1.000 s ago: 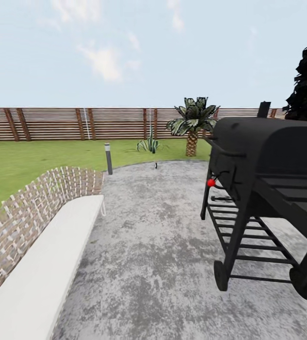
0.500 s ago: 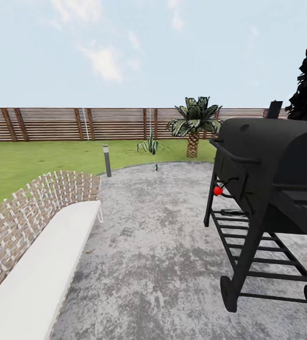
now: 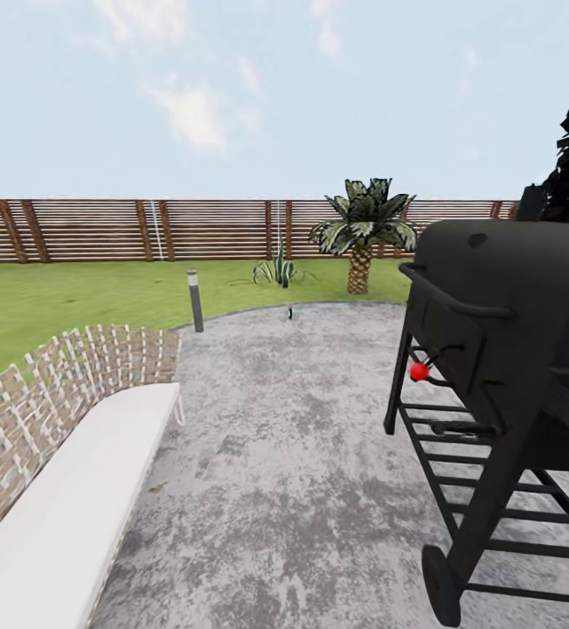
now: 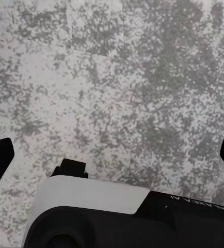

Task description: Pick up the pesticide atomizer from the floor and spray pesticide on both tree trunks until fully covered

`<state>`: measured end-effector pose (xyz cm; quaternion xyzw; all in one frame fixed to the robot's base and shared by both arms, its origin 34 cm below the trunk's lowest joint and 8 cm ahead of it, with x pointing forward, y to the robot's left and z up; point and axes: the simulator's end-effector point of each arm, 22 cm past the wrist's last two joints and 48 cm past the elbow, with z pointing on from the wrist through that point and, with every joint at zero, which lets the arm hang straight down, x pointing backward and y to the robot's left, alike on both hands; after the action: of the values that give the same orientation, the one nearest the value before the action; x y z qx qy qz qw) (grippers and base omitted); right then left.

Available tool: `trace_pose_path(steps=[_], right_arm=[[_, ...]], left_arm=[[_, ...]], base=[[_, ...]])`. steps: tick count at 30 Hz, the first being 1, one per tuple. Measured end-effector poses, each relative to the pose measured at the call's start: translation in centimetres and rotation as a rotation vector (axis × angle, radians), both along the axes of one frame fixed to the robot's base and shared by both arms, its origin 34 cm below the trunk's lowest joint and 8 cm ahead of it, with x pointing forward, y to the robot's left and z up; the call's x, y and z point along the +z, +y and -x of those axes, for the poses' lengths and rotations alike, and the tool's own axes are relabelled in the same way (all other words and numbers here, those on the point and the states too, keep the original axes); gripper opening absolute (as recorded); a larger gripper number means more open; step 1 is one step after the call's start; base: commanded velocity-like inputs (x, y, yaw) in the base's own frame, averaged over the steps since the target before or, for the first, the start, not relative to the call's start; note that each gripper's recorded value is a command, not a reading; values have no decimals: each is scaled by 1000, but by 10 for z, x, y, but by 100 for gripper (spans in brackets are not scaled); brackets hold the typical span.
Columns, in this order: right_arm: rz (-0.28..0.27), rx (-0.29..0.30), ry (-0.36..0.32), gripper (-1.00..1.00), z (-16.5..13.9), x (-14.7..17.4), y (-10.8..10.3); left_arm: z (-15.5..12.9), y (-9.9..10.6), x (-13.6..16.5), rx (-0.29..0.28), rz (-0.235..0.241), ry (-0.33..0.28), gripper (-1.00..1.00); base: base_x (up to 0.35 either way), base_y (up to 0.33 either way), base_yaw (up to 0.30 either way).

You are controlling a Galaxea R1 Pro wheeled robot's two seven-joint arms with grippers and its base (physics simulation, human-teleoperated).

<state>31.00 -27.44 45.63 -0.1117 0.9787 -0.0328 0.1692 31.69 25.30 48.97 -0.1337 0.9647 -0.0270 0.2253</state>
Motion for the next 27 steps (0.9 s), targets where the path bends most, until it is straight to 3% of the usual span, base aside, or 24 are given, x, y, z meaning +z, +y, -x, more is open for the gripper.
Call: trace_pose_path(steps=[27], right_arm=[[1, 0, 0, 100, 0, 0, 0]], left_arm=[[0, 0, 0, 0, 0, 0, 100]], base=[[349, 104, 0]])
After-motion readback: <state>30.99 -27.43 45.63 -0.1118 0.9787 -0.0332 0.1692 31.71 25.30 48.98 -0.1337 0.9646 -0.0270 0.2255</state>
